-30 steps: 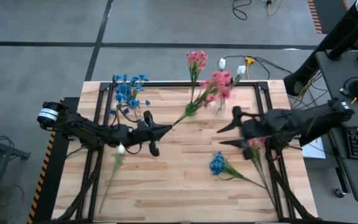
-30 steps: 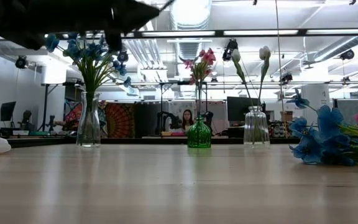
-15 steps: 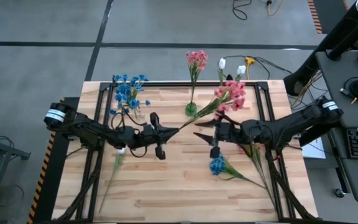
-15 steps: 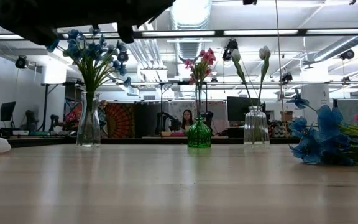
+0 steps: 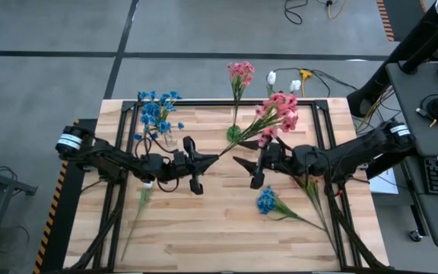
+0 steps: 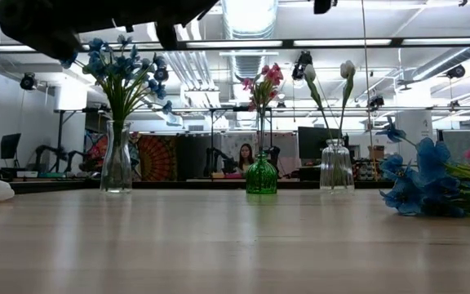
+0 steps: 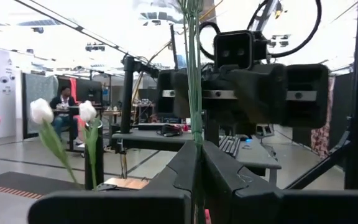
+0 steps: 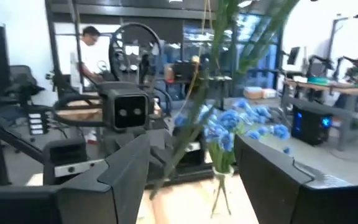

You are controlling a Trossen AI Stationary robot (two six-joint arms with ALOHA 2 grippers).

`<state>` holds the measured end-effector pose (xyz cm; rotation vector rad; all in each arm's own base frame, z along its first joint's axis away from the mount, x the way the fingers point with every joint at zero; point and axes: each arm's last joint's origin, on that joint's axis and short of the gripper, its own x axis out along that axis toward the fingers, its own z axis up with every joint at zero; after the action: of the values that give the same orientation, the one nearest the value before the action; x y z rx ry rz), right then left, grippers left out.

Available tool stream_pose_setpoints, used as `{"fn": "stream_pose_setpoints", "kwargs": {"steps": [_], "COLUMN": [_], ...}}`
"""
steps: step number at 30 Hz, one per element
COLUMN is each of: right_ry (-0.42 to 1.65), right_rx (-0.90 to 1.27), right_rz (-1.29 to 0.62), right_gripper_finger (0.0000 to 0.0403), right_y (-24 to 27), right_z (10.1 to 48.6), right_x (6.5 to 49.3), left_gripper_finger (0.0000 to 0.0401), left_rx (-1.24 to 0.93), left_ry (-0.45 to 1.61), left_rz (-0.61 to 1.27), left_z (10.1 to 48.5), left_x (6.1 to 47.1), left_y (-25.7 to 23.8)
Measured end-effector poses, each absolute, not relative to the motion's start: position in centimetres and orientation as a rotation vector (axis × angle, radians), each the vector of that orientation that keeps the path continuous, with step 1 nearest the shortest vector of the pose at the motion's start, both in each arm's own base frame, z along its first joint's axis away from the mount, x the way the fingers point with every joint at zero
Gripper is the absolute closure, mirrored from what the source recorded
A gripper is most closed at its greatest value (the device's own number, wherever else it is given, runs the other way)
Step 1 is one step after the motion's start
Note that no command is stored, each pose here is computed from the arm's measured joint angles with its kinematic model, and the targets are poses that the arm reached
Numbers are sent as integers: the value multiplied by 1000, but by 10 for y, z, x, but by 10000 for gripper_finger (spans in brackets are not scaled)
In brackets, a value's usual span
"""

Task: Sort flowers into vase by color
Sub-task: Put the top pink flowers into the green vase

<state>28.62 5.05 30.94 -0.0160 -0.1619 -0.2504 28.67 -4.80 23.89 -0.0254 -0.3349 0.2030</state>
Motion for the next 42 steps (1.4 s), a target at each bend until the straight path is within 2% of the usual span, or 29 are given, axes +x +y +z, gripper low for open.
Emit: {"fn": "stream_pose_setpoints", "kwargs": {"steps": [6, 13, 18, 25, 28, 32, 36, 42], "right_ry": [-170, -192, -191, -186, -179, -175, -132, 66], "right_rx": [-84, -103, -100, -102, -100, -102, -103, -103], "right_rz": [-261, -245, -245, -244, -242, -241, -257, -325], "right_gripper_finger": [180, 215, 268, 371, 388, 390, 390, 390], "right_y": [49, 49, 49, 49, 50, 49, 46, 30], "right_z": [310, 317, 317, 316, 316, 316, 323, 340], "right_x": [293, 292, 293, 293, 293, 292, 291, 299], "left_gripper_finger": [401, 401, 401, 401, 399, 371, 319, 240], "left_rx": [-15, -14, -19, -19, -32, -37, -50, -6], "left_ry": [-325, -303, -311, -308, -301, -274, -206, -72], "left_rz": [183, 187, 190, 193, 223, 242, 237, 239], "left_z": [236, 228, 229, 228, 227, 224, 218, 207], "left_x": [299, 304, 303, 302, 302, 302, 303, 304], "left_y": [-51, -52, -52, -51, -50, -50, -50, -49]}}
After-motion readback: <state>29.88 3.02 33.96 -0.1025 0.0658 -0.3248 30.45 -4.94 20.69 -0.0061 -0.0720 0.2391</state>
